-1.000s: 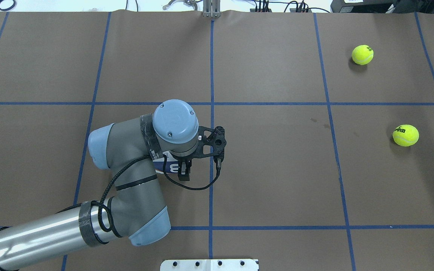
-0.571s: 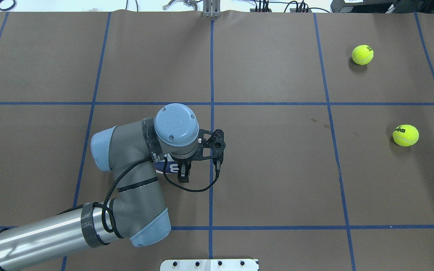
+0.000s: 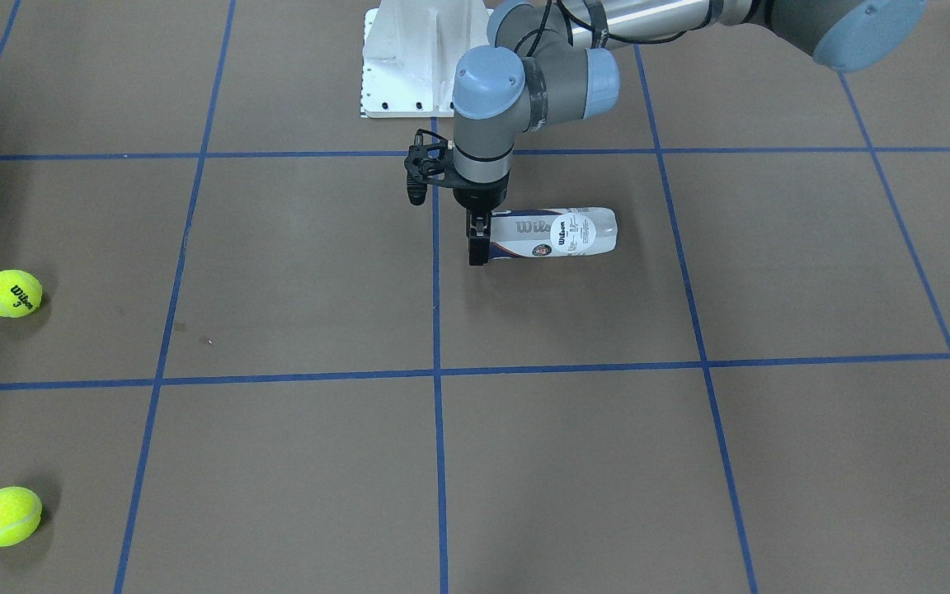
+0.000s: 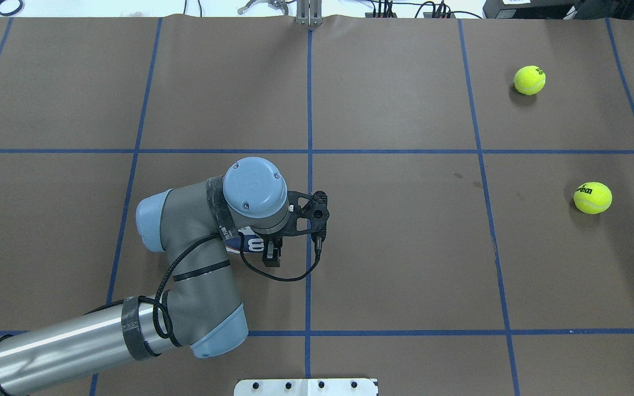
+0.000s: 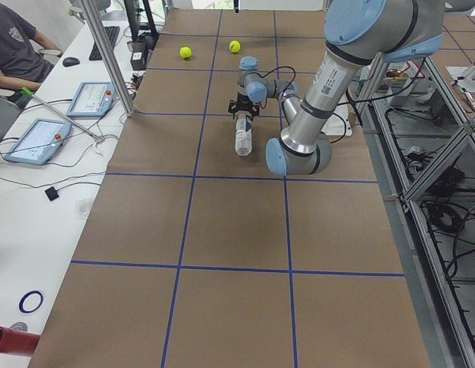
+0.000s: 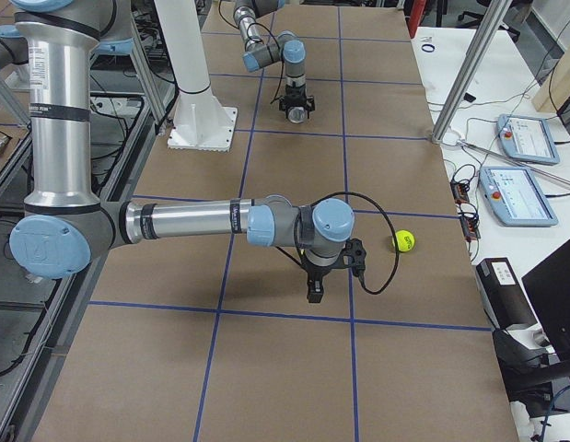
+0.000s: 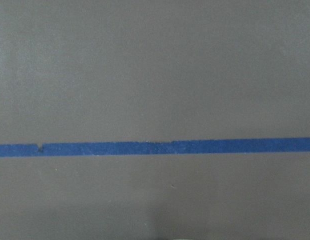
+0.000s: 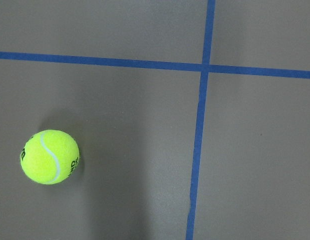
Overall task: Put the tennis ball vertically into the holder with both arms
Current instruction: 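Close the left gripper around the can's open end, then lift the can with the left gripper and stand it upright, then grasp the nearer yellow tennis ball with the right gripper while left holds can, then carry the ball with the right gripper over the can's opening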
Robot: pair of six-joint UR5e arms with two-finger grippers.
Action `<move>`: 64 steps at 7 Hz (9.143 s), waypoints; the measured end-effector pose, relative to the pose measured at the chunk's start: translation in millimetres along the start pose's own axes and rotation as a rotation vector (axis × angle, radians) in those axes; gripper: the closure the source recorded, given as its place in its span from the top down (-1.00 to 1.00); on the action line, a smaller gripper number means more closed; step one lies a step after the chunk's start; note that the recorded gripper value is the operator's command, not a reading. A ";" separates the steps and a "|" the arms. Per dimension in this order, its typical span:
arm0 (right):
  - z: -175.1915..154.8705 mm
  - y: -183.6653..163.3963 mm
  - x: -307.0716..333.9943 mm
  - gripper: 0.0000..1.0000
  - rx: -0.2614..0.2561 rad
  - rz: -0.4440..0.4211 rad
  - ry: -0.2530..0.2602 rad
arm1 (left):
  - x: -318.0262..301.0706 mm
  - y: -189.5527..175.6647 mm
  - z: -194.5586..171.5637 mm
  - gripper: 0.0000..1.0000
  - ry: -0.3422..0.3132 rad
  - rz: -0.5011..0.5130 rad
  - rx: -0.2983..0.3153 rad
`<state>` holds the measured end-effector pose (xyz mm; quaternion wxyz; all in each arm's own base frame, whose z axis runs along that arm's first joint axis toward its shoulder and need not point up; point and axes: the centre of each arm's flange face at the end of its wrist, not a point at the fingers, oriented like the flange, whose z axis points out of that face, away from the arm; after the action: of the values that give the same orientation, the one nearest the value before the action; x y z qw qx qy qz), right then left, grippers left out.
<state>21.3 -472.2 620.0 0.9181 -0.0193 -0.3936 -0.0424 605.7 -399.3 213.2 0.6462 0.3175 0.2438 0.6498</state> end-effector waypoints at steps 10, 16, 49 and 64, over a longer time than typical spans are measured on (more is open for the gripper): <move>-0.1 0.1 -0.2 0.99 -0.001 0.001 -0.002 | 0.8 9.9 -0.9 0.53 -0.006 -0.008 -0.003; -1.3 -0.3 -4.2 0.99 0.005 -0.006 -0.029 | -3.6 3.9 -89.0 0.38 -0.134 -0.019 0.145; 124.4 -30.4 -155.5 0.97 0.029 -0.119 0.028 | 4.4 62.8 -8.7 0.45 -0.503 -0.516 1.472; 6.5 -85.9 -432.7 -1.00 0.109 0.217 -0.300 | 4.2 63.9 -8.5 0.69 -0.508 -0.519 1.472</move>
<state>-288.5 -530.2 311.3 0.8480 -0.0181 -0.5233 0.0816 555.8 -397.2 254.3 0.4378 0.7310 0.5198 0.0616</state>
